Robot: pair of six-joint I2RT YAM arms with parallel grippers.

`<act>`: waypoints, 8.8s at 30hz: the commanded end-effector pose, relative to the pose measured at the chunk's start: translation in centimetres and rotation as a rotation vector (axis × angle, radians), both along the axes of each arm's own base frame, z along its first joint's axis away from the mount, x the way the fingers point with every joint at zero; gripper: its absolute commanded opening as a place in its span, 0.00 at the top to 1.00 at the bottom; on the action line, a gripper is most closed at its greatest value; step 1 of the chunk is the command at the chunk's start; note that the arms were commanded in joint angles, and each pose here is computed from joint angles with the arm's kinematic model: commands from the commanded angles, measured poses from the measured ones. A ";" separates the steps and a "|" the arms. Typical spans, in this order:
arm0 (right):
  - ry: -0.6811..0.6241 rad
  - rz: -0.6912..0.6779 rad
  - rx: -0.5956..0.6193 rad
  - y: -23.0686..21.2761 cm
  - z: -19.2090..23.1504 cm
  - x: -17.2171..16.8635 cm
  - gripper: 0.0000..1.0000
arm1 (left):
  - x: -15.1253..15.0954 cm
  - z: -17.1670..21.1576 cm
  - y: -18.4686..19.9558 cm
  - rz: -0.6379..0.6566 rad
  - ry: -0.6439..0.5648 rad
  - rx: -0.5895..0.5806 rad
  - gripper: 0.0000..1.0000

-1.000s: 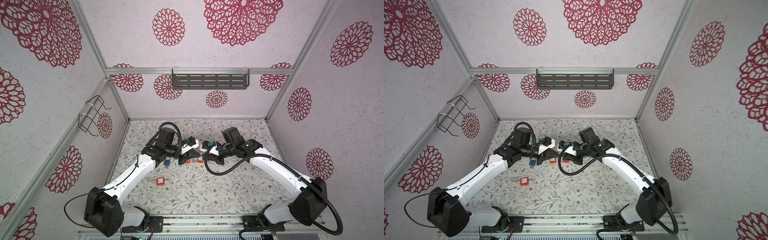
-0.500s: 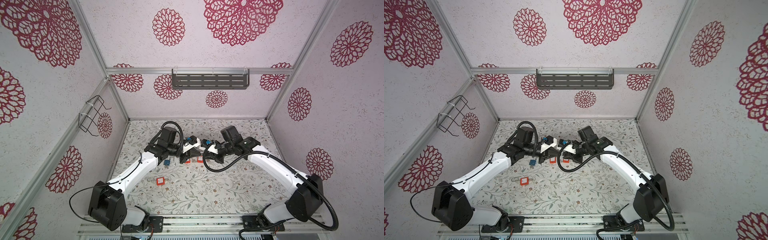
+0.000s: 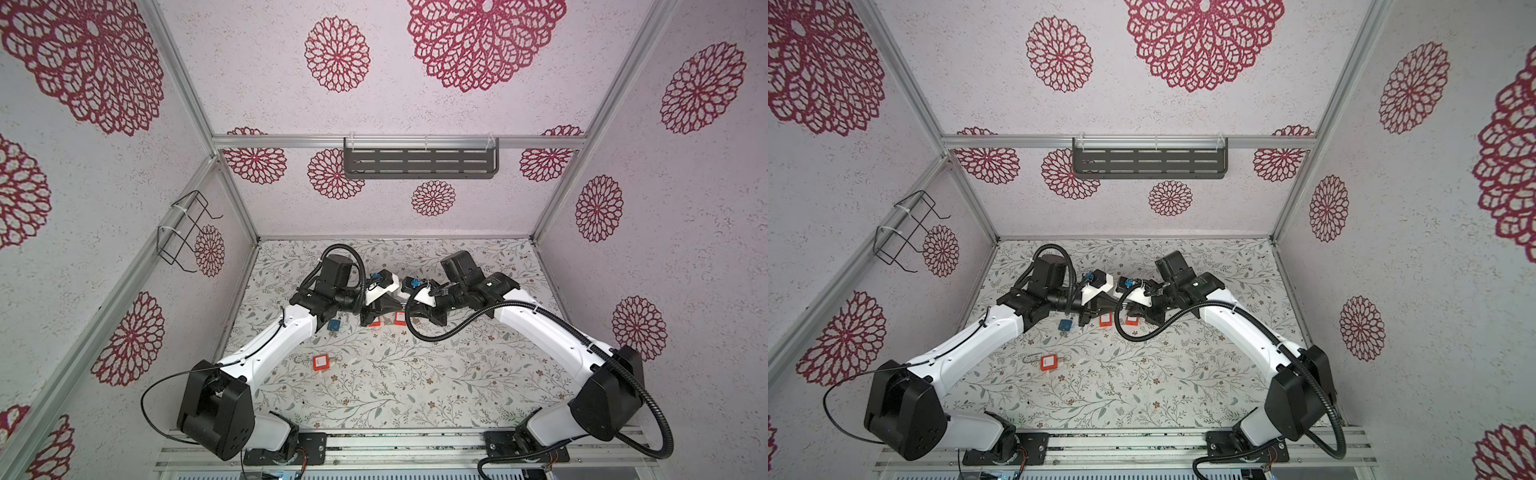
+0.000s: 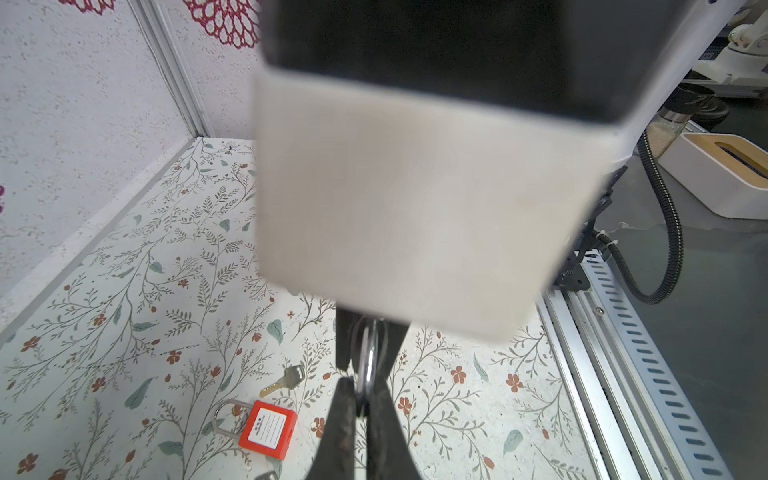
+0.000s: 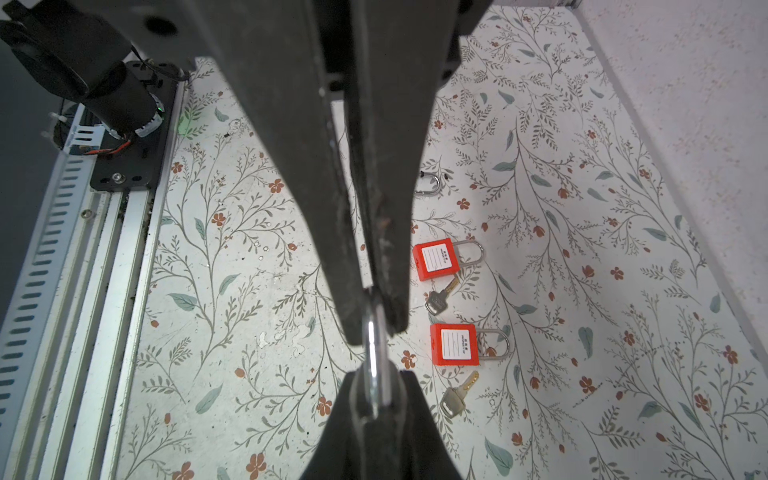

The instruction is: Lock with the key

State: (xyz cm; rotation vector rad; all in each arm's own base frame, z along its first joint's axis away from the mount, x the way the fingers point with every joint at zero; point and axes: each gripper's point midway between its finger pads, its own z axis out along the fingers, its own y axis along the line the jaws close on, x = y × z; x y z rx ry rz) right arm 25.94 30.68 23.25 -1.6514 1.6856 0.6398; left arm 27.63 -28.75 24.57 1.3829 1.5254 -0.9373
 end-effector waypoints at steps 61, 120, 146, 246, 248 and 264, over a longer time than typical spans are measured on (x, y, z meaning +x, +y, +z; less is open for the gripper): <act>-0.075 0.043 -0.035 -2.4 3.1 -2.2 1.00 | -2.2 2.7 1.8 -0.075 -0.083 0.016 1.00; 0.294 -0.905 0.140 -10.4 -9.8 -2.9 1.00 | -4.5 -18.1 0.4 -0.409 0.377 0.824 1.00; 0.419 -0.880 0.151 -8.8 -14.4 -3.6 1.00 | 0.4 -22.5 -1.7 -0.266 0.324 0.959 0.90; 0.254 -0.918 -0.222 -4.3 -11.7 2.3 0.54 | 9.3 -21.5 20.1 1.204 0.912 0.717 0.44; 0.251 -0.917 -0.225 -4.3 -11.8 2.3 0.54 | 8.9 -21.9 20.0 1.198 0.930 0.733 0.45; 0.235 -0.918 -0.216 -4.9 -12.3 1.9 0.54 | 6.7 -21.8 17.1 1.187 1.154 0.625 0.43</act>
